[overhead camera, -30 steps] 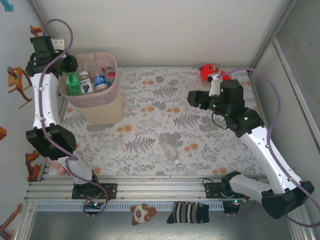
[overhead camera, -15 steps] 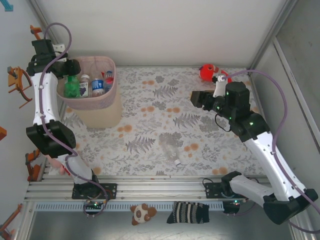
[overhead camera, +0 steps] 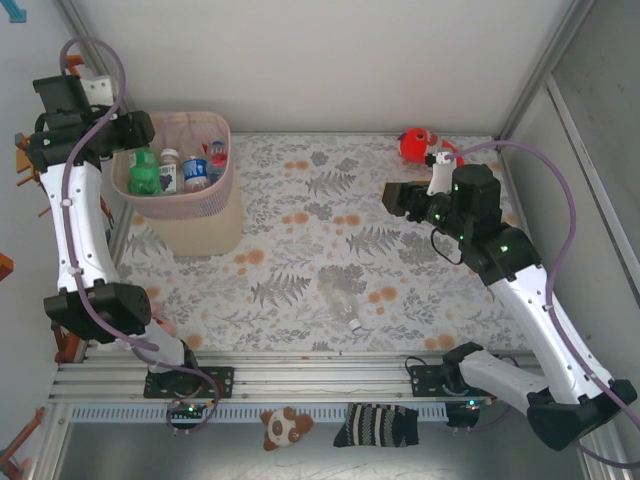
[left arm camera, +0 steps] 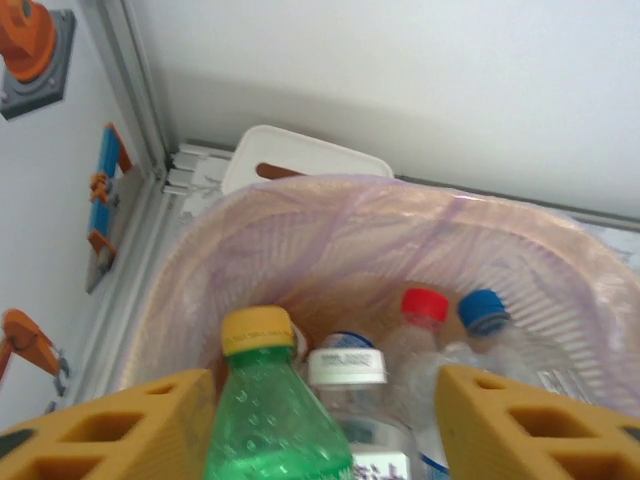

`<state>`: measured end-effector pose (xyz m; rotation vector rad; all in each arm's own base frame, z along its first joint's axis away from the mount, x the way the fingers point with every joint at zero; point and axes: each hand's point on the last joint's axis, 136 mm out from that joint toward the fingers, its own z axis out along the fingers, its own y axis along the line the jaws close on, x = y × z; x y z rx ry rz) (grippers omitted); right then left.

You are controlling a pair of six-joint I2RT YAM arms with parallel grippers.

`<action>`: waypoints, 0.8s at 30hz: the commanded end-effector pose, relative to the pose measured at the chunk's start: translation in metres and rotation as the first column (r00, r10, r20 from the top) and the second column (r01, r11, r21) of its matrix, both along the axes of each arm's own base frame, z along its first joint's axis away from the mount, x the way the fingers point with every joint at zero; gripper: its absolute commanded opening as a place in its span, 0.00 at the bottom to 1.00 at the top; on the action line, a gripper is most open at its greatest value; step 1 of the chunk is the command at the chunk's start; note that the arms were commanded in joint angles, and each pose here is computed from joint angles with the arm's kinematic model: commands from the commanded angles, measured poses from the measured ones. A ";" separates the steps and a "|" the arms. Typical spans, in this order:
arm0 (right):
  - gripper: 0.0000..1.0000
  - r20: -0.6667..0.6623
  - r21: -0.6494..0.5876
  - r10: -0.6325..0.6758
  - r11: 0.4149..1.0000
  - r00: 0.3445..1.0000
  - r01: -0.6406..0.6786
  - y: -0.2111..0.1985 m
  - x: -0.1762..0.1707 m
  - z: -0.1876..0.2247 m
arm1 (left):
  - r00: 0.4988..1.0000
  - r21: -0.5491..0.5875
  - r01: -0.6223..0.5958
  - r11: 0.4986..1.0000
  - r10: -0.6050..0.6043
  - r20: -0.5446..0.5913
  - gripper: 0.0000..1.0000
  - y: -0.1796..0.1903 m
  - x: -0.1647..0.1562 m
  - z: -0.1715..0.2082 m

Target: Put the plastic bottles in the bin

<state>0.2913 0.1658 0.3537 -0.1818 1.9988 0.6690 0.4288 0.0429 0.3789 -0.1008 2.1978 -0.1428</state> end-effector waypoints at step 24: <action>0.69 -0.006 -0.006 0.021 1.000 1.000 -0.021 0.006 0.006 -0.004 | 0.980 -0.105 0.080 0.991 -0.098 -0.171 0.32 -0.028 -0.039 -0.052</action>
